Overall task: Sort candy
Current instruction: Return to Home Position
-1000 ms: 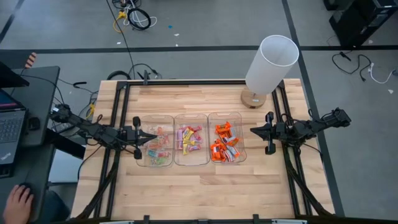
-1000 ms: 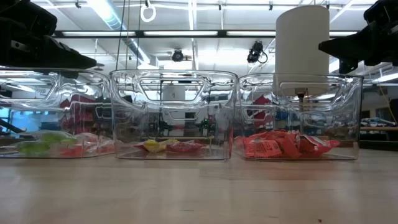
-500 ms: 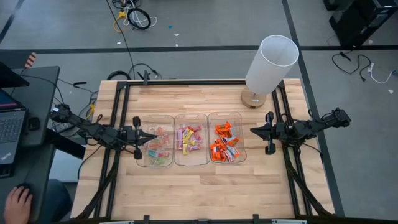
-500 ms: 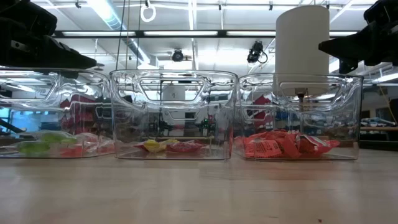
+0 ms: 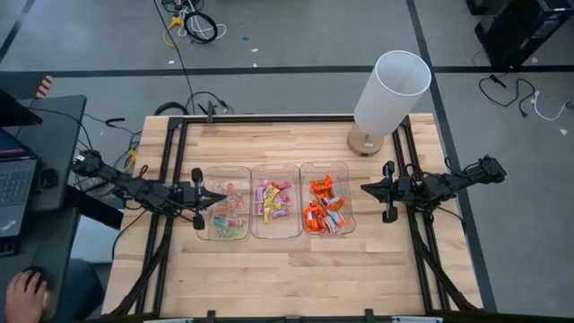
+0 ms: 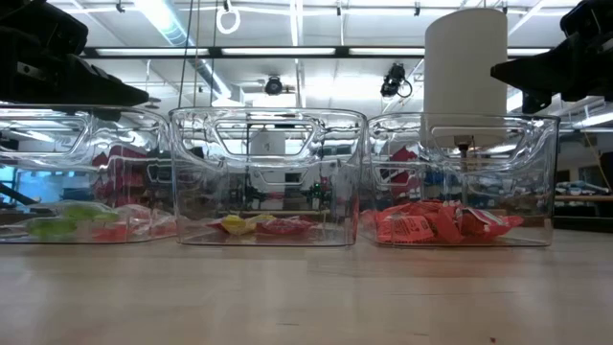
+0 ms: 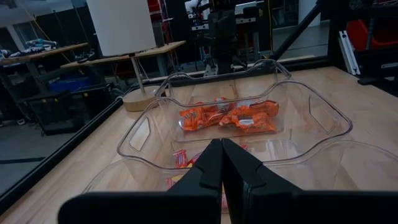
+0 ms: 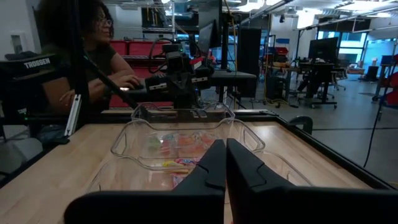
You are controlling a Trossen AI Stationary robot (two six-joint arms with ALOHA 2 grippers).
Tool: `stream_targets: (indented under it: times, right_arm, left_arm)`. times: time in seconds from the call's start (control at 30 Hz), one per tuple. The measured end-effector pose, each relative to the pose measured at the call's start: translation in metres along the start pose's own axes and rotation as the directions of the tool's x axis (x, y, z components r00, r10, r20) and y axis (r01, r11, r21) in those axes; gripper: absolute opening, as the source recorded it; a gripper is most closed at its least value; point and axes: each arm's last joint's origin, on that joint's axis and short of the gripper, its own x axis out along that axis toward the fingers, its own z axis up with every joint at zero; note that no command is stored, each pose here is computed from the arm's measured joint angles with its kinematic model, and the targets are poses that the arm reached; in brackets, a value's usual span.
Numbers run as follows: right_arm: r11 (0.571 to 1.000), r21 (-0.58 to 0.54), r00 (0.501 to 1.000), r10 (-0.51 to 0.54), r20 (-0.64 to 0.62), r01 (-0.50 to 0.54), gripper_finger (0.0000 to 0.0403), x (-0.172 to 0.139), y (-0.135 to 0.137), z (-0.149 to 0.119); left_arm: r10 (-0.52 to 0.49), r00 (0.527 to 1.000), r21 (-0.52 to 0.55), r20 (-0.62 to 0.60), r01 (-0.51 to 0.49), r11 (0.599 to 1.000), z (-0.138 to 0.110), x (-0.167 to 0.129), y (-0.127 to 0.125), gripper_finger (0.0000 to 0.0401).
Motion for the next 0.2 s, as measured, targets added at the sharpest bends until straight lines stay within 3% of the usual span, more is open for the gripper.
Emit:
stream_targets:
  times: [0.2]
  right_arm:
    - [1.0,0.0,1.0,0.0,0.0,0.0,0.0005,0.0,0.0,0.0]
  left_arm:
    - [0.0,1.0,0.0,0.0,0.0,1.0,-0.0001,0.0,0.0,0.0007]
